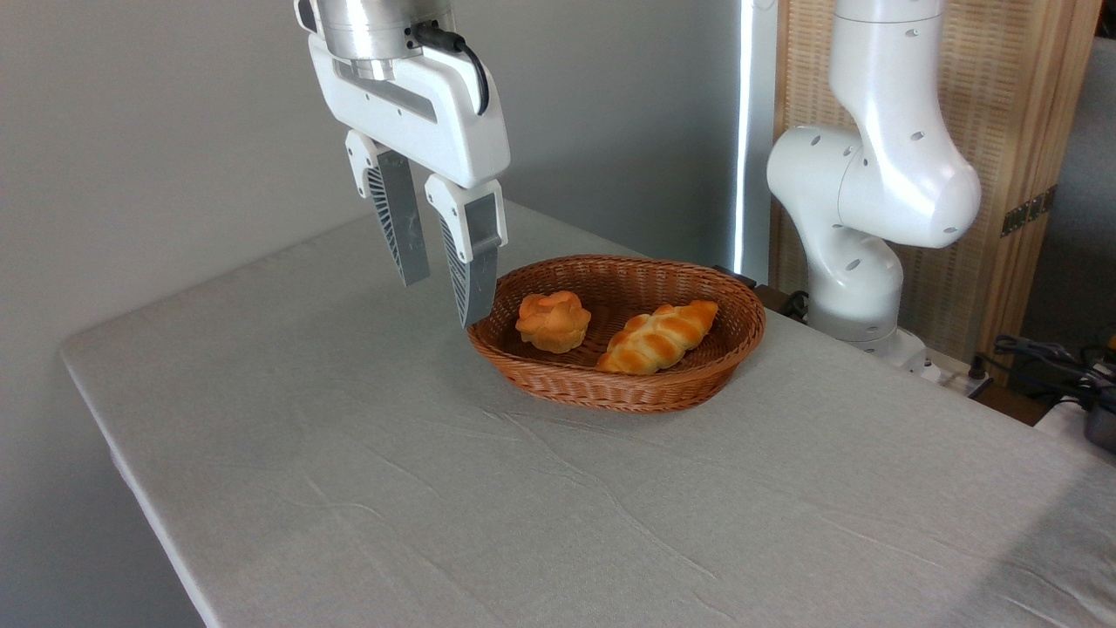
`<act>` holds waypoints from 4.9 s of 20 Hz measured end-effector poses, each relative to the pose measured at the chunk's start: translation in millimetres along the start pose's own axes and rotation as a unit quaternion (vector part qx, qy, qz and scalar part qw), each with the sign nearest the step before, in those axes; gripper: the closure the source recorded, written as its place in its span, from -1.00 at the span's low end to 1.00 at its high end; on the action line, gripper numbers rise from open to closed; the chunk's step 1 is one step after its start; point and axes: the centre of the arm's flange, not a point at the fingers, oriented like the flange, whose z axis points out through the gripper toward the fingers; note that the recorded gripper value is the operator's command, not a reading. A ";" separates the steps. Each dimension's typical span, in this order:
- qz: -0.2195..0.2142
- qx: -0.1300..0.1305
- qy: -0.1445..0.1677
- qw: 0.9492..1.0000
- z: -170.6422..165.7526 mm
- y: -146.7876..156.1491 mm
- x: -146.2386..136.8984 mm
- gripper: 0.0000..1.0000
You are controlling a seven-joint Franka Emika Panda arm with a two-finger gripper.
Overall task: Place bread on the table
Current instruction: 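Move the open gripper down over the round bread roll in the basket, then close the gripper on the round bread roll, then lift the roll out of the basket and lower it onto the table, then open the gripper and raise it away from the roll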
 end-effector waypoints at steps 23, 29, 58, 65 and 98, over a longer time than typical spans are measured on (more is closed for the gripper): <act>0.148 -0.044 -0.079 0.985 118.5 181.8 7.4 -1.00; 0.200 -0.046 -0.126 0.971 180.9 241.4 0.1 -1.00; 0.177 -0.027 -0.068 0.981 123.2 205.7 16.0 0.35; 0.144 -0.007 -0.007 0.990 105.6 126.1 79.5 -0.67; -0.017 0.018 -0.008 1.000 6.2 23.0 20.0 -1.00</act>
